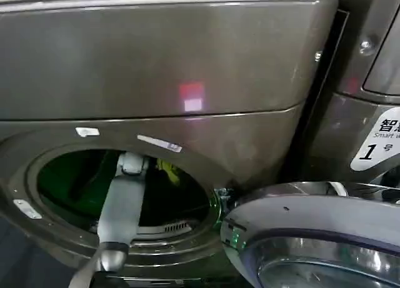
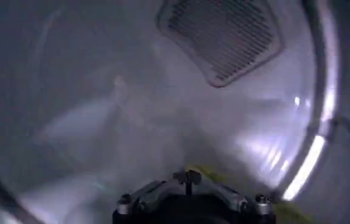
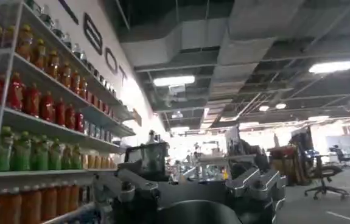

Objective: Grasp the clothes from the dryer.

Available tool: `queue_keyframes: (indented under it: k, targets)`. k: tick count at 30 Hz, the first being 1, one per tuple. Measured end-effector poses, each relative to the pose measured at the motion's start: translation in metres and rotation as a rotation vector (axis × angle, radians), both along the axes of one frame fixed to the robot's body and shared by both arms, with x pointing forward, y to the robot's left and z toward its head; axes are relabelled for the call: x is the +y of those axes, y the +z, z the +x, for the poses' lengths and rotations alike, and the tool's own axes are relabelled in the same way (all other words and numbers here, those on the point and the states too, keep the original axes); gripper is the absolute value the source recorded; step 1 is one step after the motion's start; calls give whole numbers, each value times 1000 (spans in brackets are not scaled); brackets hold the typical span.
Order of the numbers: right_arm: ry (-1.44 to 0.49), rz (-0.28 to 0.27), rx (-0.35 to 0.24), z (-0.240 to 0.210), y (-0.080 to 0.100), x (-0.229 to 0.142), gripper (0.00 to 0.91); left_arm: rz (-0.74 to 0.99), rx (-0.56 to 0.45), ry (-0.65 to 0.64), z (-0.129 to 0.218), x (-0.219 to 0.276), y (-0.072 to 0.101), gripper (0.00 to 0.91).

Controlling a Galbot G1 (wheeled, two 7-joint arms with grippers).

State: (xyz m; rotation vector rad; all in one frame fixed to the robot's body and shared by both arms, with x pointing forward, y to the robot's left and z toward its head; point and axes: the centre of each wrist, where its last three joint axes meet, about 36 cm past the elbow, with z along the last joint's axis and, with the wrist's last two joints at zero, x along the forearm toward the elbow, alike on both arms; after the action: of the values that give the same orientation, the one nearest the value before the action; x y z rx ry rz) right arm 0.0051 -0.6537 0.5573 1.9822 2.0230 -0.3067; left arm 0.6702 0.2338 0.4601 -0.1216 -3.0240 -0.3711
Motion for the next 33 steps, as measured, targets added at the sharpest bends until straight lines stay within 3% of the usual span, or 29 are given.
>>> queue_keyframes:
  k: [33]
  targets:
    - [-85, 38, 4, -7, 4, 3, 907, -121, -4, 54, 0, -8, 9, 0]
